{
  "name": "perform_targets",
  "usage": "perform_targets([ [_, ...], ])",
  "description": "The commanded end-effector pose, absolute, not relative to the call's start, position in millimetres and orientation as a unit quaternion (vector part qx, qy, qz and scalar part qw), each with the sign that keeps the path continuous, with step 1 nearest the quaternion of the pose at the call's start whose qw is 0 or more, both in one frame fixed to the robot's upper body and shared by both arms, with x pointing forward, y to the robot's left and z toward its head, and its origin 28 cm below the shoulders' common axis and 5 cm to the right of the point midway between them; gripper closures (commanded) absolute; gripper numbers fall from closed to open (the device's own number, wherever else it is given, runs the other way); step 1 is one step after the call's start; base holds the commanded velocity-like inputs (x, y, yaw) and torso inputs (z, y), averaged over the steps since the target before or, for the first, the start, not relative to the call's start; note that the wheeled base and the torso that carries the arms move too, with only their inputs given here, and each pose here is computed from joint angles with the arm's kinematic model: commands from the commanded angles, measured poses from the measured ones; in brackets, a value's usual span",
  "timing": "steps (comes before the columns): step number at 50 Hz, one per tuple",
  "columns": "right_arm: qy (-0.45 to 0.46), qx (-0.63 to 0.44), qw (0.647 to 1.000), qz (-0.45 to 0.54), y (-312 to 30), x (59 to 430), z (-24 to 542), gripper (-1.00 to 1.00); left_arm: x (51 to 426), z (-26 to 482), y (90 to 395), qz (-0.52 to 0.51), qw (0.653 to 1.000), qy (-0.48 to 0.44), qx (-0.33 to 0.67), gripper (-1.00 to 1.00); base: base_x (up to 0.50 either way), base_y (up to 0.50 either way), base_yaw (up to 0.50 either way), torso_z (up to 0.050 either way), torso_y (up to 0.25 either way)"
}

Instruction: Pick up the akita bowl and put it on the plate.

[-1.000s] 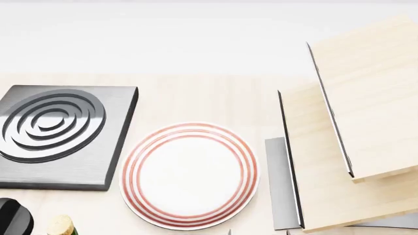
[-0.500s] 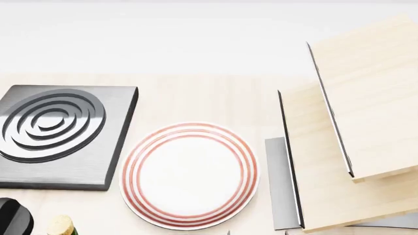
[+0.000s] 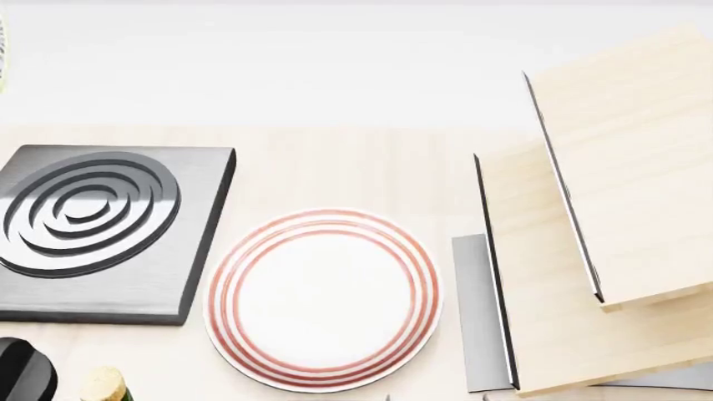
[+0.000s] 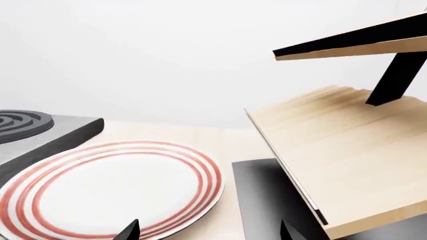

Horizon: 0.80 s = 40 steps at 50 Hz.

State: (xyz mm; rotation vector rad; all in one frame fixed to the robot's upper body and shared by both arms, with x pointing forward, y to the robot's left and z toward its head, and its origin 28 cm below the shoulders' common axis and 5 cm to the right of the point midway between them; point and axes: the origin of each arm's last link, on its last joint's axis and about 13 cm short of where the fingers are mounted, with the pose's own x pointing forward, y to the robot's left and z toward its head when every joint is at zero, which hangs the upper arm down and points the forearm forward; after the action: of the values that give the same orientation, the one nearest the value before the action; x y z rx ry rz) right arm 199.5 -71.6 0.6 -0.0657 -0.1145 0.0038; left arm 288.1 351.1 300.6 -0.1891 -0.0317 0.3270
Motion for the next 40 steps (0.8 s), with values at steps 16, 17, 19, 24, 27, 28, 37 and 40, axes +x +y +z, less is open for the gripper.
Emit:
perform_targets([
  [16, -0.053, -0.035, 0.998, 0.004, -71, 201, -3, -1.00, 329, 323, 313, 0.062, 0.974, 0.030, -0.214, 1.00, 0.00, 0.00, 0.00, 0.000, 0.000],
  [17, -0.053, -0.035, 0.998, 0.003, -71, 200, -2, -1.00, 330, 323, 311, 0.058, 0.973, 0.032, -0.220, 1.00, 0.00, 0.00, 0.00, 0.000, 0.000],
  [19, -0.052, -0.035, 0.998, 0.004, -71, 200, -3, -1.00, 332, 324, 308, 0.053, 0.970, 0.032, -0.235, 1.00, 0.00, 0.00, 0.00, 0.000, 0.000],
  [24, -0.052, -0.035, 0.998, 0.004, -71, 201, -3, -1.00, 336, 322, 304, 0.039, 0.962, 0.038, -0.266, 1.00, 0.00, 0.00, 0.00, 0.000, 0.002],
  [27, -0.052, -0.035, 0.998, 0.004, -71, 201, -3, -1.00, 341, 319, 301, 0.036, 0.958, 0.040, -0.283, 1.00, 0.00, 0.00, 0.00, 0.000, 0.000],
  [28, -0.051, -0.034, 0.998, 0.005, -71, 201, -3, -1.00, 342, 319, 300, 0.033, 0.952, 0.037, -0.302, 1.00, 0.00, 0.00, 0.00, 0.000, 0.000],
  [37, -0.048, -0.036, 0.998, 0.006, -70, 202, -6, -1.00, 357, 313, 297, 0.037, 0.940, 0.057, -0.333, 1.00, 0.00, 0.00, 0.00, 0.000, 0.000],
  [40, -0.047, -0.036, 0.998, 0.007, -70, 201, -6, -1.00, 360, 310, 296, 0.036, 0.937, 0.063, -0.342, 1.00, 0.00, 0.00, 0.00, 0.000, 0.000],
])
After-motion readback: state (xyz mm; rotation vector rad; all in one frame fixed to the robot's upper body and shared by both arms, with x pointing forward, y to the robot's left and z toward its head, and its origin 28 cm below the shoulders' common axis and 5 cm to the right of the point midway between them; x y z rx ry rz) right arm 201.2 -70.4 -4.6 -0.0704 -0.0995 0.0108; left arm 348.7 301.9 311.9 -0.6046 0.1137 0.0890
